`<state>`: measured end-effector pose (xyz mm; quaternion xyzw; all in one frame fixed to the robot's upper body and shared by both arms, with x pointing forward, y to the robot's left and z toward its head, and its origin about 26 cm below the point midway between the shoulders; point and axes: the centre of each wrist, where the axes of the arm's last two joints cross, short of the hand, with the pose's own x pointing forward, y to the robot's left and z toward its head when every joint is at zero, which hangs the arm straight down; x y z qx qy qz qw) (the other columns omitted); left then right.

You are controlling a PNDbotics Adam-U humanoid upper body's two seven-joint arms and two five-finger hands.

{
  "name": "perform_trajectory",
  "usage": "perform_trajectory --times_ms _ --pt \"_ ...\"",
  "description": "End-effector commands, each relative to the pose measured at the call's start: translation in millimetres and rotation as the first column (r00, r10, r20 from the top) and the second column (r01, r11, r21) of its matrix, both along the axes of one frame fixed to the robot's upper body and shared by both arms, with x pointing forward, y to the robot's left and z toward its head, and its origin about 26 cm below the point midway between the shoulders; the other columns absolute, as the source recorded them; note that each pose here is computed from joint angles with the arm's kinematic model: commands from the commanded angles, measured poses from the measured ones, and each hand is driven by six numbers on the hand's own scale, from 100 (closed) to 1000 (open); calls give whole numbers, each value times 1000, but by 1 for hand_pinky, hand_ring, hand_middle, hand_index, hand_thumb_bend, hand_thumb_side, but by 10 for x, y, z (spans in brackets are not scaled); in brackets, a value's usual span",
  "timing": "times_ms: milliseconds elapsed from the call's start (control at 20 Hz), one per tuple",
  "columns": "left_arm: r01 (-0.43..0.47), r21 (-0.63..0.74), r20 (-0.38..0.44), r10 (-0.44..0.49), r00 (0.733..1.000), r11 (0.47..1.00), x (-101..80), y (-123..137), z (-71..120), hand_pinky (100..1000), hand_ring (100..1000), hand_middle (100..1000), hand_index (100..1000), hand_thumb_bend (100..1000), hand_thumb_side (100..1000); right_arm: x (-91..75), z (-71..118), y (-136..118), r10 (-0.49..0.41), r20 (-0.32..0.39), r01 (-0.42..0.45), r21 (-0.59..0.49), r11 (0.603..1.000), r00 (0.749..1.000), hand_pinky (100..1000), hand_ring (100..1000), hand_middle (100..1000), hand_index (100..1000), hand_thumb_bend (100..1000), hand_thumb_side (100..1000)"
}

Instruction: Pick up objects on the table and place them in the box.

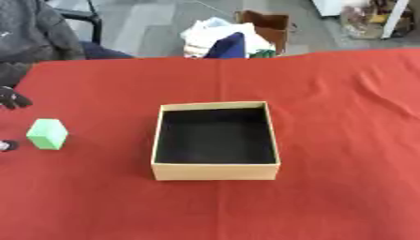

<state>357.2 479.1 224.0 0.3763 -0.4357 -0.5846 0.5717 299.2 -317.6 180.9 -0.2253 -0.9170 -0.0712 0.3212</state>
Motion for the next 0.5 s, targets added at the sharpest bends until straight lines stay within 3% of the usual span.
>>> perform_trajectory --times_ms 50,500 --pt "-12 75 23 10 1000 997 30 29 118 895 864 821 916 500 100 -3 82 -29 0 19 1 -32 999 1000 632 755 785 887 100 527" --pt "4 139 43 -11 999 990 219 -73 -21 892 863 820 916 466 100 0 80 -24 3 18 -3 -30 1000 1000 632 755 785 887 100 527"
